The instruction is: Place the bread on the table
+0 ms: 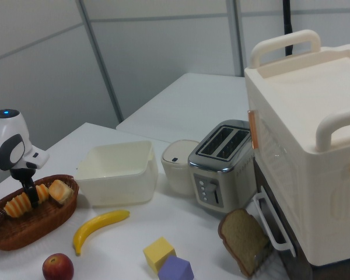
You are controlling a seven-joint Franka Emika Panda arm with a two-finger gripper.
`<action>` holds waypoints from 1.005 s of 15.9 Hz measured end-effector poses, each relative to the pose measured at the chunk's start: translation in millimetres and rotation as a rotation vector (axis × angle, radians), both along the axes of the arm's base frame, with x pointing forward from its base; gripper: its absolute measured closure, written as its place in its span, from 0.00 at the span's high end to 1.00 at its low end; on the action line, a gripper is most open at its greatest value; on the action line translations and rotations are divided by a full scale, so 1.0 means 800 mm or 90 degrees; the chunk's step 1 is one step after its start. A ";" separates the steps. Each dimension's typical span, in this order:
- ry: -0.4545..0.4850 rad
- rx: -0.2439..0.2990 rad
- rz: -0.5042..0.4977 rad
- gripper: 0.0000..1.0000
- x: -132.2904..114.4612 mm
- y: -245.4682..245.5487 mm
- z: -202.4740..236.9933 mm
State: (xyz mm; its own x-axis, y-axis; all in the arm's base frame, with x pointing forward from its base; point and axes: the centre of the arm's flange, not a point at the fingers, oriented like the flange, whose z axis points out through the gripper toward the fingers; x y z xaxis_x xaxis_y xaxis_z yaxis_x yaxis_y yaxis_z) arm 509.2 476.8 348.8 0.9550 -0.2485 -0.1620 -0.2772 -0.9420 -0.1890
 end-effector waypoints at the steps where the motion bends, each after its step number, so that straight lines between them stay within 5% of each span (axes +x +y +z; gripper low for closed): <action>1: -0.002 0.001 0.000 1.00 0.000 0.000 0.000; 12: -0.026 0.012 0.006 1.00 -0.010 0.024 -0.021; 16: -0.026 0.012 0.007 0.85 -0.011 0.025 -0.022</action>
State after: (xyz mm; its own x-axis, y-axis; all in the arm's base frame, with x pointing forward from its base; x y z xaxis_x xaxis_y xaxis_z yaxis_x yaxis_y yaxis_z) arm 500.3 497.1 331.4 0.9635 -0.2351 -0.1281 -0.2585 -0.9412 -0.2174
